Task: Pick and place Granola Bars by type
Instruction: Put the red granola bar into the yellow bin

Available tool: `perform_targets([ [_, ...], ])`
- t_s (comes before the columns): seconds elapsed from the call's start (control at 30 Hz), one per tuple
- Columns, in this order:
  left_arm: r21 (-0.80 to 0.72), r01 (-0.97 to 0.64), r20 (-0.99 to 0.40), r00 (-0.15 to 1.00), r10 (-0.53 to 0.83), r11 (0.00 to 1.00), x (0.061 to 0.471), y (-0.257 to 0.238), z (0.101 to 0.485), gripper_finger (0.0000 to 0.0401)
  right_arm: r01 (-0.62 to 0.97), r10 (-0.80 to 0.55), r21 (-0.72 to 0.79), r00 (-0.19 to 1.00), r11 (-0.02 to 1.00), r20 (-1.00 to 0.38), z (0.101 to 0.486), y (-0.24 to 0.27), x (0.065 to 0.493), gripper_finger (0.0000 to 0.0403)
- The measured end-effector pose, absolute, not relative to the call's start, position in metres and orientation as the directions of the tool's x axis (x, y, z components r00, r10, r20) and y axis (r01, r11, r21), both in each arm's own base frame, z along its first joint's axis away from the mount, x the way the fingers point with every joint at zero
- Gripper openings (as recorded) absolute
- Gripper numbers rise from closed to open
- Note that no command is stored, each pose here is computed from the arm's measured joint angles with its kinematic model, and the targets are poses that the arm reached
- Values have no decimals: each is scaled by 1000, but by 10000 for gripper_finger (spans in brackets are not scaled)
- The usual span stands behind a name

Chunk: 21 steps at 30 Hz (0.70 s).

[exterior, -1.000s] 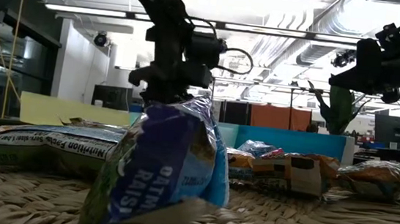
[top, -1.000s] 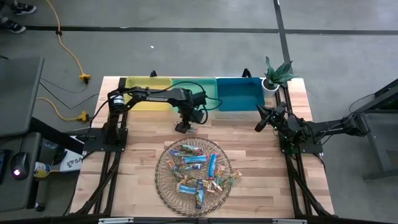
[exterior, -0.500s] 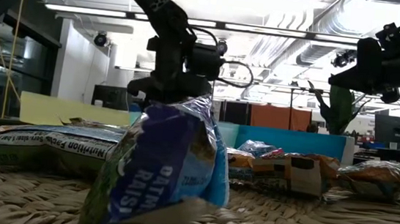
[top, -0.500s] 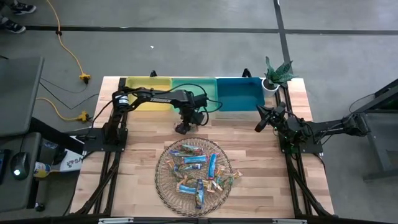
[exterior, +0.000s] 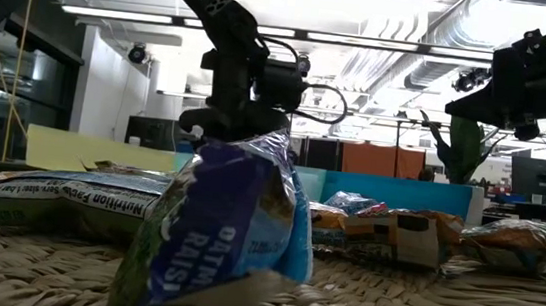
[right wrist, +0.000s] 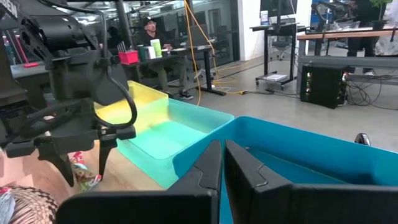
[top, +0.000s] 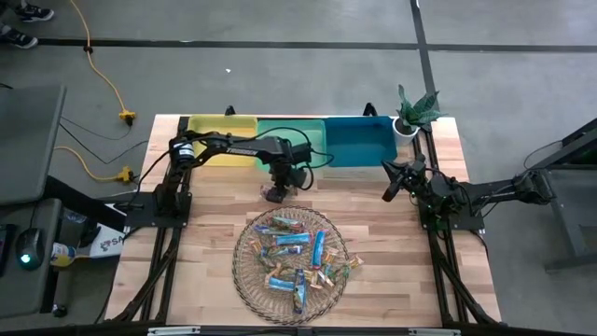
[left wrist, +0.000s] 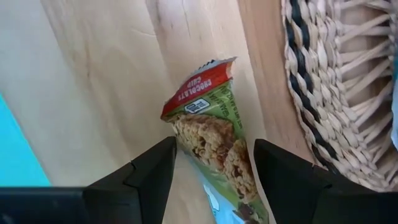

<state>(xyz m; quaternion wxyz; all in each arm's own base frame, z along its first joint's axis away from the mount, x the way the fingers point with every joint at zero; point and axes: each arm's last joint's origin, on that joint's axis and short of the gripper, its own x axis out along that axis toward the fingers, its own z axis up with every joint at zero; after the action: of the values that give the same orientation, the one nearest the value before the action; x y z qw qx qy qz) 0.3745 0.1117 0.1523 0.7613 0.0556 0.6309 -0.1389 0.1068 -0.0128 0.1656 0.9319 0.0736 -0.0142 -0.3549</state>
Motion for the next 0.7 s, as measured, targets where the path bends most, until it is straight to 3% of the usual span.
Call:
perform_targets([
  [0.7, 131, 210, -980, 178, 94, 969, 390, 81, 153, 218, 656, -660, 147, 751, 741, -26, 166, -13, 107, 0],
])
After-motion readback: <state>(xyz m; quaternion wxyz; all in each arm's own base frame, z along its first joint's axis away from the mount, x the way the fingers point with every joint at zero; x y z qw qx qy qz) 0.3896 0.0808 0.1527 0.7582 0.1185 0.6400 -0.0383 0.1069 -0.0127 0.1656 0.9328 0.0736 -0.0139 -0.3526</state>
